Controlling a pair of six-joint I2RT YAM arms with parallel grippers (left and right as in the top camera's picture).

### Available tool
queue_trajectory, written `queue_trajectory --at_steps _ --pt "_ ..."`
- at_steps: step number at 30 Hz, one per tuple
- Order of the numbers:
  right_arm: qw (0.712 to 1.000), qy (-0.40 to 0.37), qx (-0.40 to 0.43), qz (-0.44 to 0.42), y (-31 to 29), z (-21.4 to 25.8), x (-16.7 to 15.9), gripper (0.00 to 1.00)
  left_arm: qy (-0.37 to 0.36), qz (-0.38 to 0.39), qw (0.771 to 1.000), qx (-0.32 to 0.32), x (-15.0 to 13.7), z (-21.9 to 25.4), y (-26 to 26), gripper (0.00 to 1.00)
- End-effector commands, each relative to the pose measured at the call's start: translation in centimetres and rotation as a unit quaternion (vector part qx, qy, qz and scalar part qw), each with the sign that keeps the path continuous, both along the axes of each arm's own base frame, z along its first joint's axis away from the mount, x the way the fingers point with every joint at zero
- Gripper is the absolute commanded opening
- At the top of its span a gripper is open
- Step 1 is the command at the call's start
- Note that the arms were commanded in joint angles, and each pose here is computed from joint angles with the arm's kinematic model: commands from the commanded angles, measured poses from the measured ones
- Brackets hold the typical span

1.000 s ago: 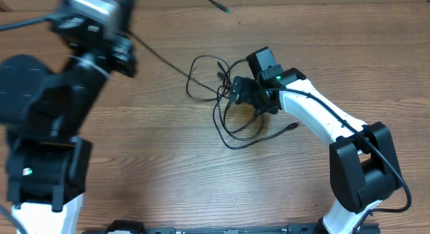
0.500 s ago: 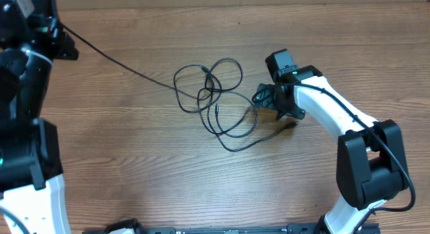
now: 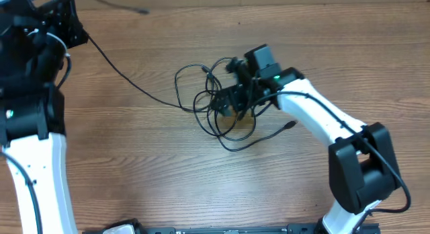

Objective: Untangle cables

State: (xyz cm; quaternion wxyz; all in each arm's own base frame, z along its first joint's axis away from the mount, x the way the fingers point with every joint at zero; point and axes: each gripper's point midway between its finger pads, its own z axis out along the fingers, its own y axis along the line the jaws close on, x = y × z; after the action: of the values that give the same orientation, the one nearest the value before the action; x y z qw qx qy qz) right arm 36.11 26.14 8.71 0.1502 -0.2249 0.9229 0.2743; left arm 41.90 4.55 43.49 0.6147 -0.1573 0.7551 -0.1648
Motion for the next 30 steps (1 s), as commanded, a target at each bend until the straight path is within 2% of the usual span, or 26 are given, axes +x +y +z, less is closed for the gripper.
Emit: queue_trajectory --at_steps 1,9,14,19,22,24,26,27,28,29,30 --pt "0.997 -0.048 0.007 0.057 2.3 1.5 -0.5 1.00 0.012 0.026 0.999 -0.035 1.1 -0.7 0.9 0.04" --pt "0.977 -0.127 0.053 0.161 8.2 3.5 -2.5 1.00 -0.027 0.026 0.999 -0.036 0.1 2.8 0.6 0.04" --pt "0.958 -0.193 0.046 0.206 10.4 4.0 -2.9 1.00 -0.041 0.023 0.998 -0.033 -1.1 5.4 0.3 0.04" --pt "0.953 -0.235 -0.012 0.189 10.8 2.3 -1.5 0.83 -0.049 0.021 0.998 -0.032 -1.6 6.7 0.1 0.04" --pt "0.952 -0.239 -0.008 0.189 11.4 1.3 -0.9 0.80 -0.050 0.013 0.998 -0.033 -1.7 6.7 0.1 0.04" --pt "0.953 -0.239 -0.007 0.187 11.6 0.7 -0.6 0.71 -0.051 -0.002 0.998 -0.036 -1.9 6.8 0.1 0.04" --pt "0.953 -0.238 -0.010 0.185 11.5 0.4 -0.5 0.53 -0.051 -0.008 0.998 -0.038 -2.0 6.8 0.4 0.04" --pt "0.953 -0.239 -0.011 0.184 11.4 0.4 -0.4 0.40 -0.051 -0.007 0.998 -0.039 -2.2 6.9 0.9 0.05" --pt "0.954 -0.241 -0.015 0.178 11.3 0.4 -0.2 0.22 -0.052 -0.004 0.998 -0.039 -2.4 7.0 1.5 0.05" --pt "0.956 -0.242 -0.021 0.163 11.1 0.6 0.2 0.11 -0.053 0.000 0.998 -0.039 -2.6 7.1 2.1 0.04" --pt "0.959 -0.242 -0.028 0.142 10.7 0.9 0.8 0.04 -0.054 0.004 0.998 -0.039 -2.8 7.1 2.8 0.04"
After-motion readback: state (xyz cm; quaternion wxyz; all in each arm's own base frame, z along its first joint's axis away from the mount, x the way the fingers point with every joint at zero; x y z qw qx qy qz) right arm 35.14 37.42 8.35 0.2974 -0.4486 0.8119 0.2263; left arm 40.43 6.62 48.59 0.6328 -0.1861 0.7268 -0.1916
